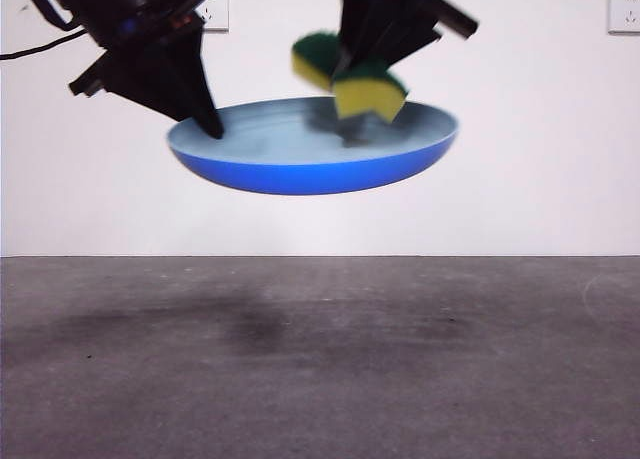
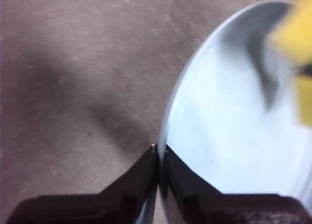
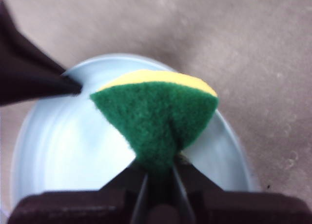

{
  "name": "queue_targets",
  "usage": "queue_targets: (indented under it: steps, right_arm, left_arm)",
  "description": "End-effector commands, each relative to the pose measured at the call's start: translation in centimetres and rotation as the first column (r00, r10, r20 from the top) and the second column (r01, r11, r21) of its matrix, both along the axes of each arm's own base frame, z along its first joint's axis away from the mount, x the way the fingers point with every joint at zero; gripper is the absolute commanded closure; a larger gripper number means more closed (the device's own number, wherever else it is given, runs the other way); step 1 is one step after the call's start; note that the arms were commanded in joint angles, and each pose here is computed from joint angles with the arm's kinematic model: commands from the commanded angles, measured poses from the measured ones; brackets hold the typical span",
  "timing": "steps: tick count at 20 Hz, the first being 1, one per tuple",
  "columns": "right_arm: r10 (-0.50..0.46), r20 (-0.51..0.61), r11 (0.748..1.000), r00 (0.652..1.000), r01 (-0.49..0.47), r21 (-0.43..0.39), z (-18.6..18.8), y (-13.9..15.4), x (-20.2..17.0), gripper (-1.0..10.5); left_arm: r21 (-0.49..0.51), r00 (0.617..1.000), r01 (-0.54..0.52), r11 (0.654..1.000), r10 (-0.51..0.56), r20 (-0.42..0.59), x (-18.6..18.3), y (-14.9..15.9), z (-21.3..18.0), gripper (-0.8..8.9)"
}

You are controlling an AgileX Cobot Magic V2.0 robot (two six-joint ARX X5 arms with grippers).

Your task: Pick up the plate,pick up the cloth,clean the plate with the cloth

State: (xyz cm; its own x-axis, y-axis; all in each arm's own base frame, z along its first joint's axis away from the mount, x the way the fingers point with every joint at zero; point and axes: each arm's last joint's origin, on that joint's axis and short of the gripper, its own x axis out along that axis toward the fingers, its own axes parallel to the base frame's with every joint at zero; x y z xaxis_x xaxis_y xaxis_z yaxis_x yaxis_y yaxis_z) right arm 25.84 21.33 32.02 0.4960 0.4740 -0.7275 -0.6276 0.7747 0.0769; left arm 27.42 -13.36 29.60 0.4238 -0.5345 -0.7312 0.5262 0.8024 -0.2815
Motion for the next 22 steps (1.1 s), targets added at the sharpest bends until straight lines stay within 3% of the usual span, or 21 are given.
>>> queue_targets:
  steps: [1,4,8,11,14,16,18,22]
  right_arm:
    - [0.009,-0.021,1.000,1.000,-0.009,-0.020,-1.6,1.2,0.5,9.6]
    - [0.036,-0.084,0.998,0.996,-0.040,-0.043,-4.1,3.2,0.8,9.6]
    - [0.151,-0.178,0.988,0.972,-0.155,-0.011,-5.3,5.0,-0.5,9.6]
    - [0.132,-0.201,0.978,0.971,-0.160,-0.131,-5.8,4.8,-1.4,9.6]
    - [-0.008,-0.141,0.937,0.990,-0.042,-0.347,-6.3,3.1,-0.9,9.6]
    - [-0.083,-0.055,0.914,0.995,0.054,-0.403,-6.1,2.3,-0.1,9.6]
    - [-0.128,0.010,0.922,0.992,0.123,-0.367,-5.7,1.7,1.2,9.6]
    - [-0.145,0.103,0.955,0.984,0.166,-0.244,-4.9,2.1,2.6,9.6]
  left_arm:
    - [-0.033,1.000,-0.005,0.999,0.005,0.005,-0.1,-0.6,0.1,8.22]
    - [-0.051,0.999,-0.014,0.999,0.015,0.035,0.1,-0.9,0.5,8.22]
    - [-0.082,0.992,-0.062,0.995,0.070,0.103,0.8,-0.5,2.2,8.22]
    - [-0.083,0.990,-0.075,0.994,0.084,0.113,1.1,0.1,3.2,8.22]
    - [-0.037,0.994,-0.063,0.997,0.066,0.088,0.9,0.7,3.6,8.22]
    - [-0.006,0.997,-0.047,0.999,0.048,0.060,0.6,0.8,3.4,8.22]
    - [0.026,0.999,-0.026,0.999,0.025,0.027,0.2,0.9,3.1,8.22]
    - [0.051,1.000,0.014,0.999,-0.014,0.000,-0.3,0.6,2.8,8.22]
